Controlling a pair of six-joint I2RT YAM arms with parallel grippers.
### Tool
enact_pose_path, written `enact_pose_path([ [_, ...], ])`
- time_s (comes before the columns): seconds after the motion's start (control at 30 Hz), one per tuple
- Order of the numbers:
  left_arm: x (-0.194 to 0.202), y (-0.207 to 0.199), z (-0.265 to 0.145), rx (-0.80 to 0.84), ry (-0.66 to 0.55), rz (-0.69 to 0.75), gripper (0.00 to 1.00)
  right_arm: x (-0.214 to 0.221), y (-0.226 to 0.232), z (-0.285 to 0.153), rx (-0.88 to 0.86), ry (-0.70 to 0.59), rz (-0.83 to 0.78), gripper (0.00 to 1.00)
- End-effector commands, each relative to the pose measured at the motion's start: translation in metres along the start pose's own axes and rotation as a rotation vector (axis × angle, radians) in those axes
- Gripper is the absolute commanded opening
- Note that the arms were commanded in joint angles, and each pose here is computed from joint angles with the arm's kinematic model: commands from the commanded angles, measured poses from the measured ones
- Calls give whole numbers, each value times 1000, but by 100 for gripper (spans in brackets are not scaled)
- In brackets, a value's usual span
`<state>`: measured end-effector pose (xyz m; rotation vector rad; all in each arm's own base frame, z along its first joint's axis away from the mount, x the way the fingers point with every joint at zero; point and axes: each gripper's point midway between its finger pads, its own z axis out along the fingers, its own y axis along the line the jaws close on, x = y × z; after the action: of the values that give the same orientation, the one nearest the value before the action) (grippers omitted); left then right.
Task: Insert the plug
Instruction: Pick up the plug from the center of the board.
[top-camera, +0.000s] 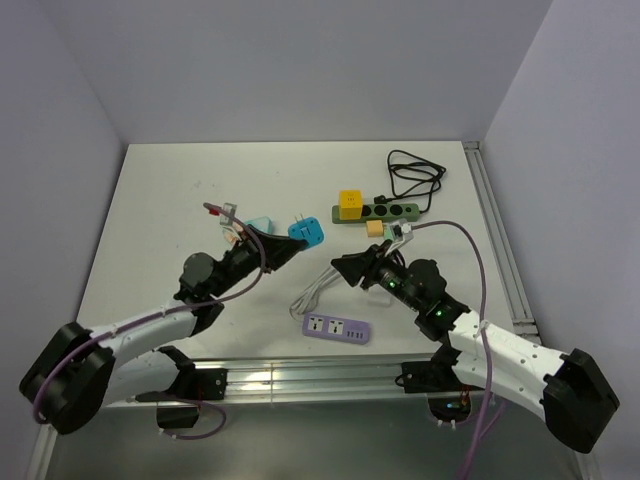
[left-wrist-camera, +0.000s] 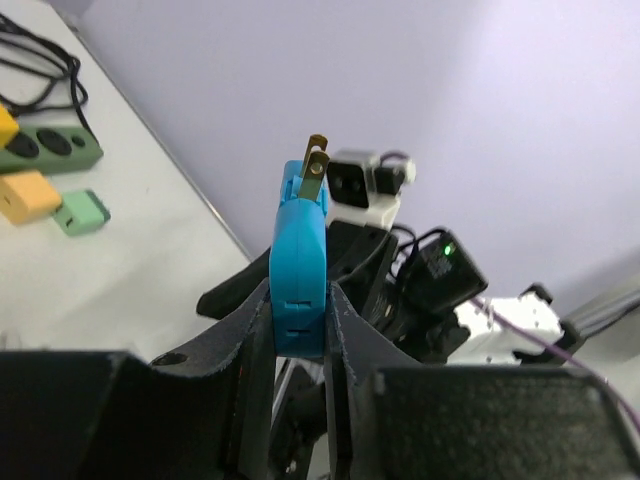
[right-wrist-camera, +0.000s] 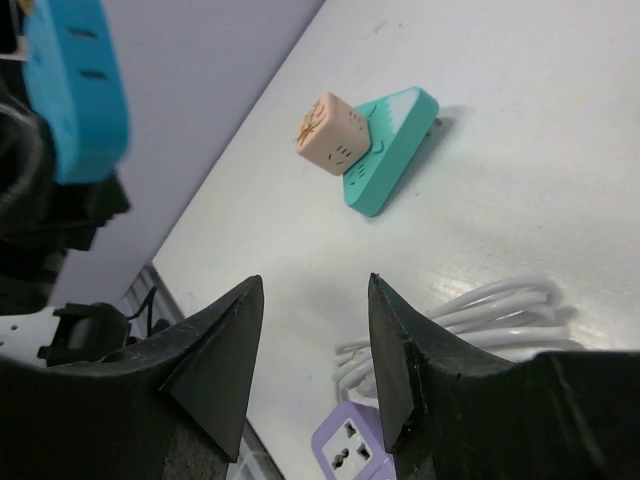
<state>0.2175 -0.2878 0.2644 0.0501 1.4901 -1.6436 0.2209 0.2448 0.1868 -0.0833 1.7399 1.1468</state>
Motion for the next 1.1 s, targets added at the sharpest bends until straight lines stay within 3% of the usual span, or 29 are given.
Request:
enact_pose_path([
  [0.0, -20, -1, 4, -100, -44, 8, 0, -26, 0, 1, 41, -67, -88, 53],
  [0.2, -34, 35, -9, -458, -94, -154, 0, -28, 4, 2, 31, -76, -132, 52],
  [0.57, -13, 26, -10, -549, 25, -460, 0, -29, 26, -3, -63, -105, -263, 56],
  [0.7, -14, 23, -23, -572, 12, -552, 0, -25, 35, -3, -83, -125, -346, 60],
  [0.8, -13, 20, -31, -551, 45, -634, 0, -20, 41, -3, -109, -183, -446, 63],
  [0.83, -8, 15, -33, -535, 93, -664, 0, -8, 41, -4, -128, -170, -515, 75],
  [0.93, -12, 29, -41, -585, 124, -690, 0, -4, 49, -3, -149, -180, -629, 90],
  [1.07, 6, 39, -44, -607, 240, -754, 0, -3, 63, -4, -124, -189, -746, 90],
])
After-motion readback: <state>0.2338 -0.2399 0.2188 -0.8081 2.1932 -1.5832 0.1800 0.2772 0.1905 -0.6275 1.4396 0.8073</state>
